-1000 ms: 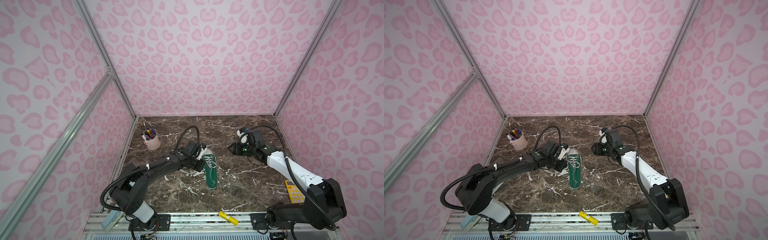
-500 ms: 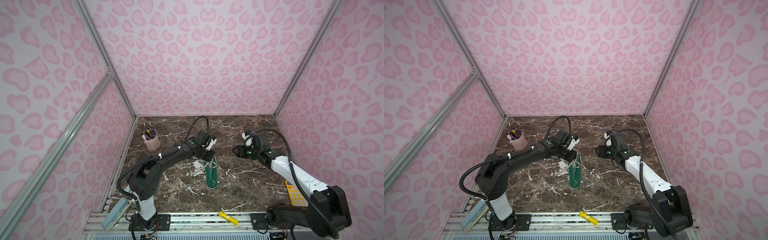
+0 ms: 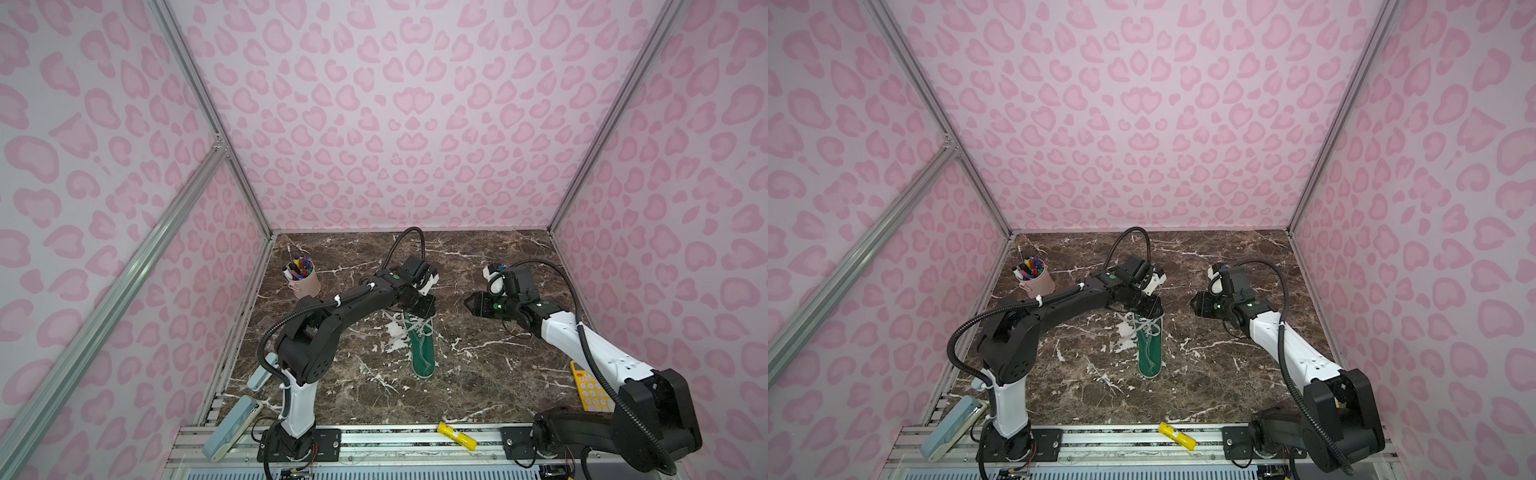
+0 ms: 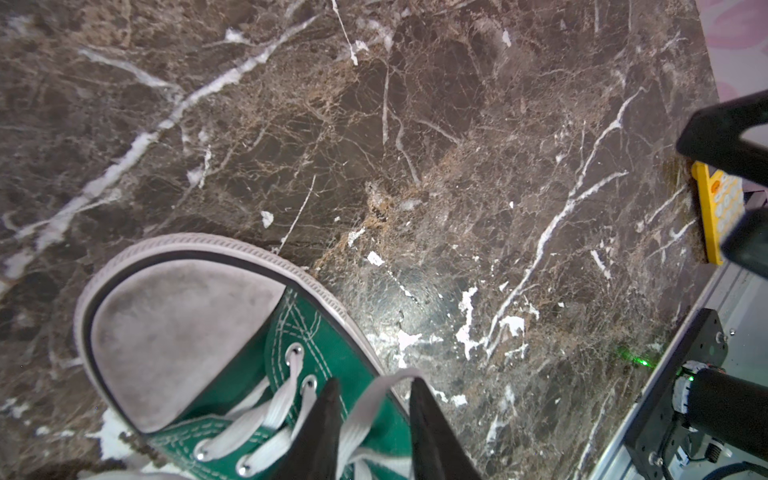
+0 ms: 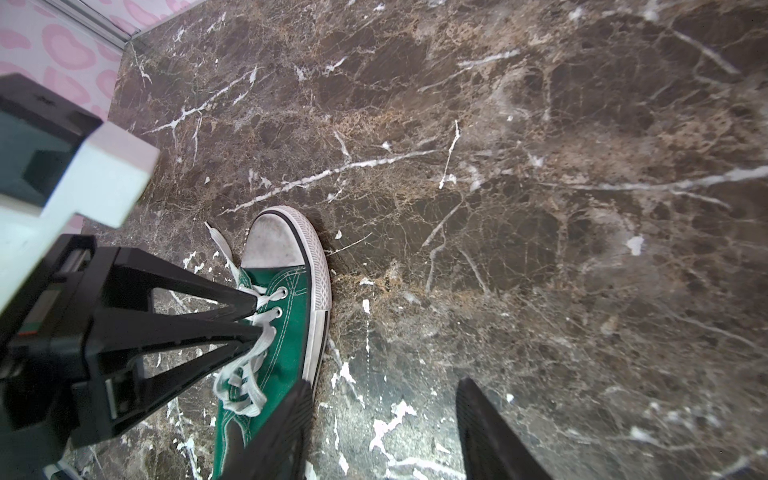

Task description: Tie the shoes

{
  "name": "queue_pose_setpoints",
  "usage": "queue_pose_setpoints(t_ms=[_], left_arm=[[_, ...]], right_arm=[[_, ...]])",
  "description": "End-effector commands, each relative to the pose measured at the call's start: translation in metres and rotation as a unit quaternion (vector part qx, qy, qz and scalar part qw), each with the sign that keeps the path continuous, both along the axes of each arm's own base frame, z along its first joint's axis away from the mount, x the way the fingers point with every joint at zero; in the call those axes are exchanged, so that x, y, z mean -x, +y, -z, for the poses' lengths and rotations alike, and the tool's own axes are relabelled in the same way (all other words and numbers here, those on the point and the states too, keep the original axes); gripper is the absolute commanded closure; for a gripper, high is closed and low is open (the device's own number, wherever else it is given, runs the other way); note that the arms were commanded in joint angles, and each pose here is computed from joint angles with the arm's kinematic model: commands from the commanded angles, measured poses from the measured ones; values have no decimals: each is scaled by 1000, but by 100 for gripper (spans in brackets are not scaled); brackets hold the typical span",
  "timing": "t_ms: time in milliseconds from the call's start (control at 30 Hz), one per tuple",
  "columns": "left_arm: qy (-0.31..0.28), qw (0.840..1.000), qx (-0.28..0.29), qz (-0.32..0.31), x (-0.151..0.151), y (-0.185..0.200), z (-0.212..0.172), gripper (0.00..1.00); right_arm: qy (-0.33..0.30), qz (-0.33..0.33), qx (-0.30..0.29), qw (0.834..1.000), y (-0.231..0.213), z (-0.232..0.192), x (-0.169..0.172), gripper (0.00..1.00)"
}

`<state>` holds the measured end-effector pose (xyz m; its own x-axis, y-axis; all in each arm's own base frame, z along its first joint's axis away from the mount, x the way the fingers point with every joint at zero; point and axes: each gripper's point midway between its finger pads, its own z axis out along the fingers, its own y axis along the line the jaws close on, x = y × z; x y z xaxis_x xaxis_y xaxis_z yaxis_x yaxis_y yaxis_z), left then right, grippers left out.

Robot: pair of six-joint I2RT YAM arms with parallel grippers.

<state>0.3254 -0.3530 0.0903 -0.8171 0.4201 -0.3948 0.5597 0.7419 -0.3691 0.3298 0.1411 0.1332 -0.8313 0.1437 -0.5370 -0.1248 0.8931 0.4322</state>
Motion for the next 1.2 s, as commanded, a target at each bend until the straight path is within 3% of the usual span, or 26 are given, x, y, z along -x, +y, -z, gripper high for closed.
queue_pose_setpoints(t_ms=[0, 100, 300, 400, 767, 1167], left_arm=[[5, 1000, -10, 2, 2, 2, -1, 67], [3, 1000, -25, -1, 3, 9, -3, 65], [-1, 999, -36, -5, 9, 19, -10, 41], [-6, 999, -41, -11, 8, 22, -12, 36], [4, 997, -77, -21, -1, 24, -8, 38], [5, 997, -68, -24, -2, 22, -8, 39]], right_arm=[[2, -1, -8, 1000, 3, 2, -1, 43], [7, -3, -13, 1000, 5, 4, -1, 43], [17, -12, -26, 999, 16, 10, 0, 43], [22, -17, -31, 999, 23, 12, 1, 43], [38, -46, -73, 996, 52, 17, 8, 46], [56, -67, -165, 982, 93, 29, 11, 52]])
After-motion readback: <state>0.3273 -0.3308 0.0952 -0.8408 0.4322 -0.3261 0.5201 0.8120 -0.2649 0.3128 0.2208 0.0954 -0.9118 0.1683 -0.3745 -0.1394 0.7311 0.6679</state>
